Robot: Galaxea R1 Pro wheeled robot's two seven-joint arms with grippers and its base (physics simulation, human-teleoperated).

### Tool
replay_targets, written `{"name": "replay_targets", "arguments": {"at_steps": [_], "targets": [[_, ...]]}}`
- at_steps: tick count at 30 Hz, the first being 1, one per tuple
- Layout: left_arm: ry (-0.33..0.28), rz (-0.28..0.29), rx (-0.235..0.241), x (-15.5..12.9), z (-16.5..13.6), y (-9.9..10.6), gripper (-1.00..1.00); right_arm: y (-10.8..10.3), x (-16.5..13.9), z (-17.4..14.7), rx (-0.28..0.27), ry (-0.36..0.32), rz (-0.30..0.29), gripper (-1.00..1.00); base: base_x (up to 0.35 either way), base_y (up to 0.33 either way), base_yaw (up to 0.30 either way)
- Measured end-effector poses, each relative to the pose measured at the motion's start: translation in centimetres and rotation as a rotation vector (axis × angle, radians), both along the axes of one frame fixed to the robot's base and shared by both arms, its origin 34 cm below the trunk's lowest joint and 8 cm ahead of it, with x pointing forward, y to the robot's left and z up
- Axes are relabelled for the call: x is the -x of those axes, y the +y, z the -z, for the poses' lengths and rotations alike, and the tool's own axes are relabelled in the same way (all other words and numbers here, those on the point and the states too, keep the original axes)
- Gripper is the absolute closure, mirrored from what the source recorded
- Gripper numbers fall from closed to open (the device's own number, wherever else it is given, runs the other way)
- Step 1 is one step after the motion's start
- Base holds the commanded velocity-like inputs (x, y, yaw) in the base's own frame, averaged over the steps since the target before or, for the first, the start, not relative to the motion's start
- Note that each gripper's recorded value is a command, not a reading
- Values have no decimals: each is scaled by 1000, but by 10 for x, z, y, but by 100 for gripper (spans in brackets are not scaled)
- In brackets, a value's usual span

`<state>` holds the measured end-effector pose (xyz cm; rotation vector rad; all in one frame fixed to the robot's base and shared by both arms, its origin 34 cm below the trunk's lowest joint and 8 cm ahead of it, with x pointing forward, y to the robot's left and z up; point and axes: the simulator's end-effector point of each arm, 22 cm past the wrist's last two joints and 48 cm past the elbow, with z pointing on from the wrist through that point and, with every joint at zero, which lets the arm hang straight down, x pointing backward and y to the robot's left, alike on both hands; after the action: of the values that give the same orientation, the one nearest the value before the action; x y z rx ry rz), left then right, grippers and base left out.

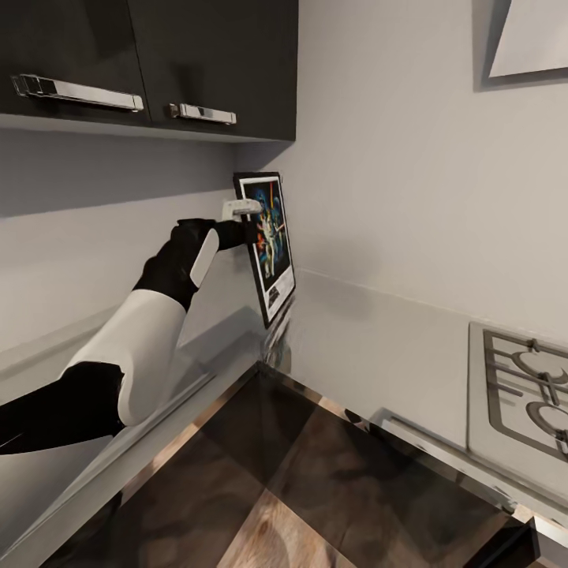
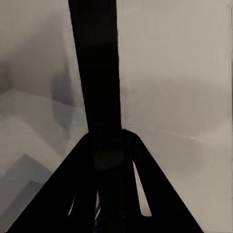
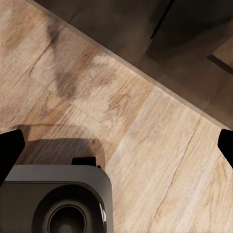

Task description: Pick up the poster from the kitchen countertop and hang it on one of the wall nails in the kitchen.

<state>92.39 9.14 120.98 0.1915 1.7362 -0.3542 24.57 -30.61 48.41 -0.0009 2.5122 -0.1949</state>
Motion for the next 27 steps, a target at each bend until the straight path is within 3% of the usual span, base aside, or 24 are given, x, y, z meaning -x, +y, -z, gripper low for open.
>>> {"name": "replay_targets", "arguments": {"at_steps": [7,8,9,10,27], "targets": [[-74,-1,25,6,-35,4,100,0,0,0,0,0,0,-100,0,0,0],[-95,-6,24,8,-44,6,100,0,0,0,1,0,0,-100,-237,0,0],[-144,-27,21,16,-72,23,100,-1,-1,0,1,-2,2,-100,-257,0,0],[-153,-20,31,18,-78,22,100,-1,-1,0,1,-3,2,-100,-273,0,0],[-153,-23,28,18,-78,23,100,-3,-3,-1,4,-8,5,-100,-331,0,0]]}}
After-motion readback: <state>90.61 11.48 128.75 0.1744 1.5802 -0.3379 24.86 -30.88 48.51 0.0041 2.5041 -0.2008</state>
